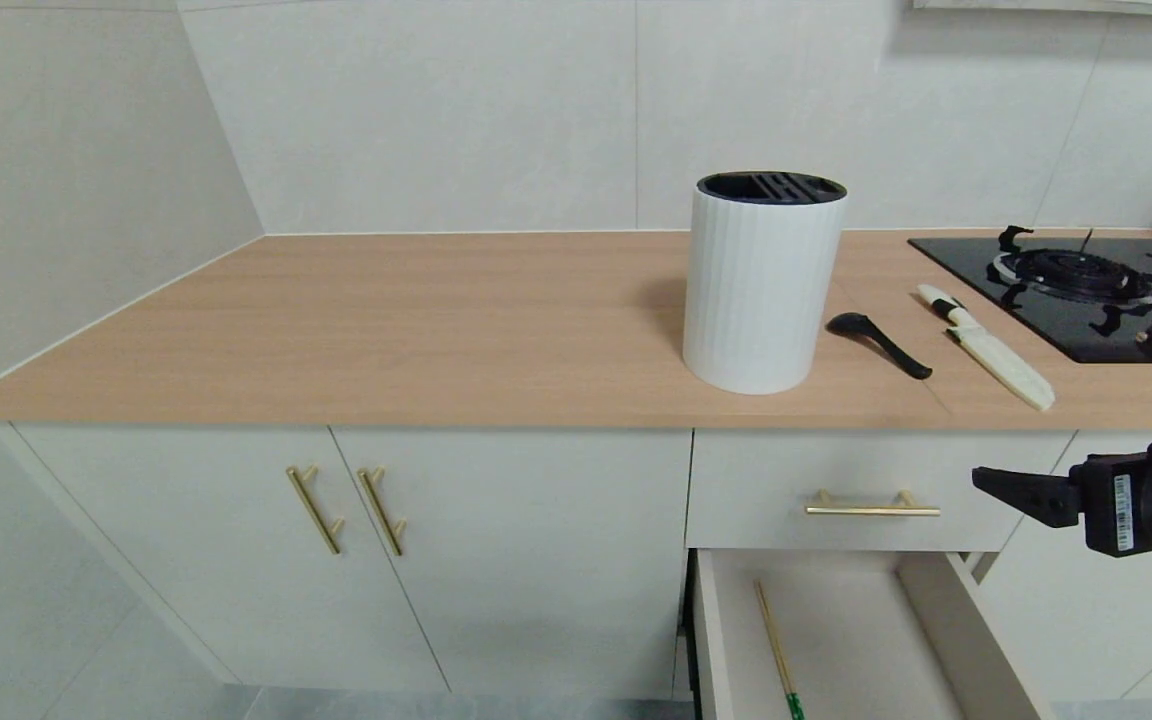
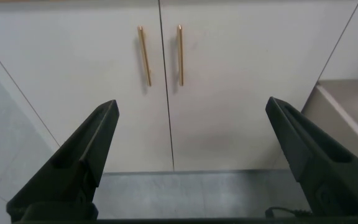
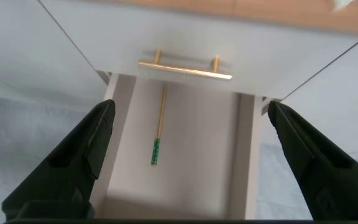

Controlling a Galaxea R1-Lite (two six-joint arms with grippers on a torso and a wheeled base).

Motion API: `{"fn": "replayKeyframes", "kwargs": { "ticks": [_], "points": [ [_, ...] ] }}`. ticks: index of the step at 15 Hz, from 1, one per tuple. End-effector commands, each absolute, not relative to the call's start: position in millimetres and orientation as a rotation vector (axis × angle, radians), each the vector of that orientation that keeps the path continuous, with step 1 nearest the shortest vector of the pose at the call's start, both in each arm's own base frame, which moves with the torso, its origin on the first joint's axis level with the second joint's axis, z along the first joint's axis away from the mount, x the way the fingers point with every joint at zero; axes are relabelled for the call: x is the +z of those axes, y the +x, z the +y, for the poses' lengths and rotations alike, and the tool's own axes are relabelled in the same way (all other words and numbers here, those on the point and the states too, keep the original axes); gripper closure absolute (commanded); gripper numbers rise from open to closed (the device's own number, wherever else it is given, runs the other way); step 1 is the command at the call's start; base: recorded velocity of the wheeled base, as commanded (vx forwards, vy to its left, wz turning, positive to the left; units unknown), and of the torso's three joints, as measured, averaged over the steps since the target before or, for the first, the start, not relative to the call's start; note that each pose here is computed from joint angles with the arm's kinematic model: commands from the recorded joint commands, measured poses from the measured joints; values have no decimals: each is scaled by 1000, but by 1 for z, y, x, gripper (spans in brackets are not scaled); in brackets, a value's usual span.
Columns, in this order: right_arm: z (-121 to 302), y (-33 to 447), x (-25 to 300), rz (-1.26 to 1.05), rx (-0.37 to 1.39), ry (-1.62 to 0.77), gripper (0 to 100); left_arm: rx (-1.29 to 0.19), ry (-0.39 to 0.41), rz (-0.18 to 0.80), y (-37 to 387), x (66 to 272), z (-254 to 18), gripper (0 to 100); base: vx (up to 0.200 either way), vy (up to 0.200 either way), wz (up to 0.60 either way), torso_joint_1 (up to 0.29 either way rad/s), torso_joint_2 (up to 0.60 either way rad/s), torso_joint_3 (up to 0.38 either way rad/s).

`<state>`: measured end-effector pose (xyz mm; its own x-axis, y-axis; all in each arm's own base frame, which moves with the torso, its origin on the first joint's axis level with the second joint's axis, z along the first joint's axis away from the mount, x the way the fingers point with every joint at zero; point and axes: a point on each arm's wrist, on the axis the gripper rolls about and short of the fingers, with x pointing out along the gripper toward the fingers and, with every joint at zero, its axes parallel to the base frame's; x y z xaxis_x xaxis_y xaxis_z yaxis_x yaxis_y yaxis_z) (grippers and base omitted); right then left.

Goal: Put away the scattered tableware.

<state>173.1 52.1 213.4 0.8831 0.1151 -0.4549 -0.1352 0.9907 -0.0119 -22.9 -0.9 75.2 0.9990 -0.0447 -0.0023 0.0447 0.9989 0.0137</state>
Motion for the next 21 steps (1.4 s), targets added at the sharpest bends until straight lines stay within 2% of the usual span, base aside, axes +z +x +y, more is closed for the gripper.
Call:
{"fn": "replayKeyframes", "kwargs": {
  "ticks": [1,6,9,13,18,21],
  "points": [
    [52,174,212,476,131,-45,0,-45,14,3,-23,75,-1,0,0,0,0,217,-476,-256],
    [51,185,209,475,102,-39,0,-45,14,3,-23,75,-1,0,0,0,0,44,-97,-59],
    [45,220,201,436,62,-9,0,-45,14,3,-23,75,-1,0,0,0,0,0,0,0],
    [41,278,199,351,233,-2,0,-45,14,3,-23,75,-1,0,0,0,0,0,0,0],
    [21,354,192,326,216,-83,0,-45,14,3,-23,75,-1,0,0,0,0,0,0,0],
    [16,380,186,319,243,-73,0,-45,14,3,-23,75,-1,0,0,0,0,0,0,0]
  ]
}}
